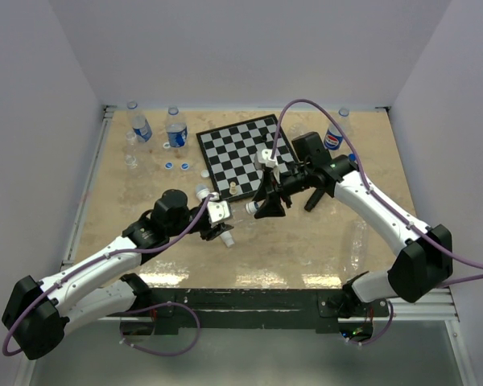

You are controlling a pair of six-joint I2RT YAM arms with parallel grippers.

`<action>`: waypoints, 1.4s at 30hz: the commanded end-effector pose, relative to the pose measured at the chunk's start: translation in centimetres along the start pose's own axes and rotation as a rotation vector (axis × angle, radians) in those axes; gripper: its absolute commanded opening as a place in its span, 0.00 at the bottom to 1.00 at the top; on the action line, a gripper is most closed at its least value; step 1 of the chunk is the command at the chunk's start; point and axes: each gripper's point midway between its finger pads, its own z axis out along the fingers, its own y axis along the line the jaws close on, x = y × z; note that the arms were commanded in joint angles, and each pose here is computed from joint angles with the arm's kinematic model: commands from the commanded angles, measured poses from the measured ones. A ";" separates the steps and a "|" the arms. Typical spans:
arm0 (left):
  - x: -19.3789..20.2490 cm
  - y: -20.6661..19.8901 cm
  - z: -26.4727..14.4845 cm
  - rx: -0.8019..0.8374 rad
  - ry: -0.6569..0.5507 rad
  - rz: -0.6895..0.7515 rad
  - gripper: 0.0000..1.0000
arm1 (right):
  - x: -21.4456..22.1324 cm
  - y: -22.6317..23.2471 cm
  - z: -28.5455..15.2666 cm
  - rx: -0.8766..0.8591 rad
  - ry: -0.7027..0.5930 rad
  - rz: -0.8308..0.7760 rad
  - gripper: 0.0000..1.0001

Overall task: Unscrew the bottle caps
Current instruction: Unscrew the bottle cap from the plastic bottle.

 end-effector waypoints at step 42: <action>-2.7 0.5 -0.1 -0.015 -0.078 0.029 0.04 | 0.5 0.8 -1.4 -0.134 0.130 -1.158 0.27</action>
